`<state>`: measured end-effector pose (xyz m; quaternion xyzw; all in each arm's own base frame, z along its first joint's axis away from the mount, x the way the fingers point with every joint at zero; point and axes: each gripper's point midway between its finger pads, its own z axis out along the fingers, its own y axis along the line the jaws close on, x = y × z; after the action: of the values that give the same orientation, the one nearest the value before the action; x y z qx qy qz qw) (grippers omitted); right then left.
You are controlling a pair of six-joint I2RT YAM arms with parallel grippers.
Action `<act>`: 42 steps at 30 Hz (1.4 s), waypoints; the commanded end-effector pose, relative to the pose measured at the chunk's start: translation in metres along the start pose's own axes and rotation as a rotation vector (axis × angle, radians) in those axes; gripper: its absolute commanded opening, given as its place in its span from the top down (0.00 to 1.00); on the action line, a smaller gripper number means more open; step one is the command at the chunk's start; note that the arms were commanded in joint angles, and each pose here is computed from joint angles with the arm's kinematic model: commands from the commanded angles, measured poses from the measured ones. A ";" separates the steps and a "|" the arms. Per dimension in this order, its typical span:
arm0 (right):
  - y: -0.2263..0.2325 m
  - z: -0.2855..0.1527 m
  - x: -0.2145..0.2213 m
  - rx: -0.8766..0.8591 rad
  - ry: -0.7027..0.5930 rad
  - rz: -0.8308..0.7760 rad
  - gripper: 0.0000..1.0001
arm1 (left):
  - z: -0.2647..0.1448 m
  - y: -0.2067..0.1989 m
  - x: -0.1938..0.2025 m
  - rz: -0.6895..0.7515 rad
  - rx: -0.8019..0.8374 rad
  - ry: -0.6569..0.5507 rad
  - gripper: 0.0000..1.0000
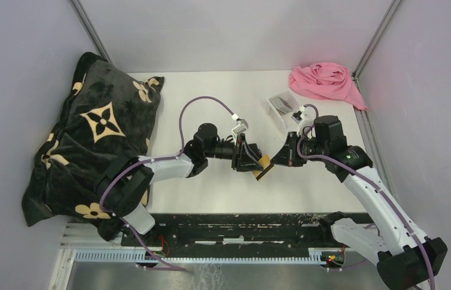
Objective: Put the credit cards into the card holder
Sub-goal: Pick up the credit card from the storage box.
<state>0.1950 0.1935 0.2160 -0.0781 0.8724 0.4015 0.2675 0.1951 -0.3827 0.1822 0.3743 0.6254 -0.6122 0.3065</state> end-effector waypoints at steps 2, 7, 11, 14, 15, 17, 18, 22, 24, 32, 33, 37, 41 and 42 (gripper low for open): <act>0.008 0.005 -0.013 -0.042 -0.029 -0.028 0.99 | 0.003 -0.010 0.001 -0.002 0.084 0.007 0.63; 0.003 0.008 -0.014 -0.021 -0.021 -0.027 0.99 | 0.003 -0.005 0.003 -0.016 0.086 0.005 0.81; -0.003 0.011 -0.016 0.004 -0.017 -0.039 0.99 | 0.000 -0.003 -0.003 -0.024 0.096 -0.013 0.97; -0.015 0.011 -0.021 0.072 -0.028 -0.068 0.89 | -0.004 0.000 -0.008 -0.035 0.092 -0.037 0.97; -0.018 0.009 -0.024 0.095 -0.044 -0.078 0.84 | -0.005 0.001 -0.011 -0.040 0.085 -0.051 0.97; -0.023 0.006 -0.031 0.132 -0.096 -0.097 0.74 | -0.006 0.005 -0.016 -0.048 0.060 -0.078 0.97; -0.027 0.004 -0.034 0.153 -0.125 -0.100 0.68 | -0.005 0.007 -0.017 -0.052 0.047 -0.087 0.97; -0.035 0.005 -0.040 0.178 -0.202 -0.109 0.59 | -0.007 0.020 -0.026 -0.093 -0.050 -0.157 0.97; -0.037 0.009 -0.041 0.166 -0.234 -0.096 0.57 | -0.010 0.035 -0.034 -0.136 -0.154 -0.226 0.97; -0.040 0.033 -0.044 0.067 -0.315 -0.075 0.51 | -0.023 0.047 -0.045 -0.355 -0.226 -0.465 0.97; -0.040 0.033 -0.046 0.059 -0.327 -0.082 0.50 | -0.025 0.049 -0.044 -0.381 -0.227 -0.482 0.97; -0.029 0.032 -0.052 -0.005 -0.380 -0.142 0.46 | -0.024 0.047 -0.045 -0.436 -0.198 -0.514 0.97; -0.030 0.039 -0.053 -0.027 -0.383 -0.134 0.43 | -0.023 0.049 -0.041 -0.472 -0.190 -0.518 0.97; -0.031 0.043 -0.054 -0.032 -0.382 -0.125 0.43 | -0.022 0.049 -0.040 -0.483 -0.187 -0.519 0.97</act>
<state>0.2552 0.1887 0.1770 -0.0466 0.8318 0.3727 0.4088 0.2587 -0.3652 0.1706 0.0472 0.6831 -0.6488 0.3320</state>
